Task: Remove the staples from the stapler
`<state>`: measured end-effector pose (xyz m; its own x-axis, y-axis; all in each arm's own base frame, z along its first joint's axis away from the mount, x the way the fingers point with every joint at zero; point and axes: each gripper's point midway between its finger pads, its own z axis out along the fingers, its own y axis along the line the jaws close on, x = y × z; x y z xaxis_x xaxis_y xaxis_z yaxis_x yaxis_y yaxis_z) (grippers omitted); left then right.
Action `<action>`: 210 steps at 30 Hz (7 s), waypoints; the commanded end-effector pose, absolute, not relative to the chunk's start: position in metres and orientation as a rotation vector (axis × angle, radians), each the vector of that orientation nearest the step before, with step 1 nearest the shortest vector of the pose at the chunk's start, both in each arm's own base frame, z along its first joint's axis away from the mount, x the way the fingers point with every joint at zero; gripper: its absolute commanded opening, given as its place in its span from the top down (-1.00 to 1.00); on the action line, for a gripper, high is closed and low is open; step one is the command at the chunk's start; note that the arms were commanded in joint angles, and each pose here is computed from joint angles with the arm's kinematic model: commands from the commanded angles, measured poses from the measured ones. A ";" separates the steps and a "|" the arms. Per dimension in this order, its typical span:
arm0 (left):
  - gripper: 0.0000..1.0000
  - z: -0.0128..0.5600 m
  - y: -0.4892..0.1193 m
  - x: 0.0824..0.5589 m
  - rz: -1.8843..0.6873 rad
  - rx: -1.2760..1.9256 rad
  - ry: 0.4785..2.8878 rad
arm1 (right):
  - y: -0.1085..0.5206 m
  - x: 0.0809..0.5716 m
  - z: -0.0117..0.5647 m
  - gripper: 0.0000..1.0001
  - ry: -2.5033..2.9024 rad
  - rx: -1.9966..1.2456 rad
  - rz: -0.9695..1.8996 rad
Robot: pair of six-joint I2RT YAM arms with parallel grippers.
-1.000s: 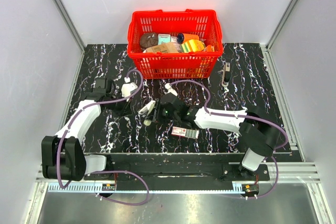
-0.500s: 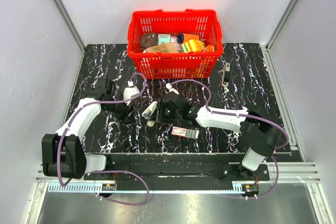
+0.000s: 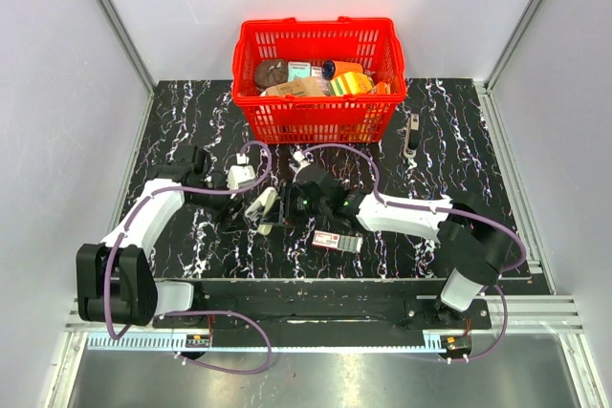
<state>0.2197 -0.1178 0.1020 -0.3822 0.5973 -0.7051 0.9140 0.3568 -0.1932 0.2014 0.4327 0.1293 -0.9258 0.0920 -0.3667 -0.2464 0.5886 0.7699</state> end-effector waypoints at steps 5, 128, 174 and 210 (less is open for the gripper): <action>-0.36 0.112 -0.123 0.220 -0.830 1.412 1.992 | 0.458 0.199 0.194 1.00 2.273 -0.258 1.495; -0.88 0.238 -0.143 0.202 -1.191 1.068 1.822 | 0.436 0.231 0.156 1.00 2.430 -0.507 0.718; -0.98 0.245 -0.029 0.291 -0.564 0.283 2.101 | 0.545 0.205 0.051 0.41 2.765 -0.718 0.589; -0.98 0.214 -0.038 0.284 -0.266 0.649 2.344 | 0.268 0.366 0.196 -0.50 2.456 0.111 0.342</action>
<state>0.2982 -0.0254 0.2344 -0.6321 0.1959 -0.7497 0.4389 0.8879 -0.1381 0.3407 0.3424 0.2281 -0.8080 0.0874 -0.5826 -0.1835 0.9024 0.3898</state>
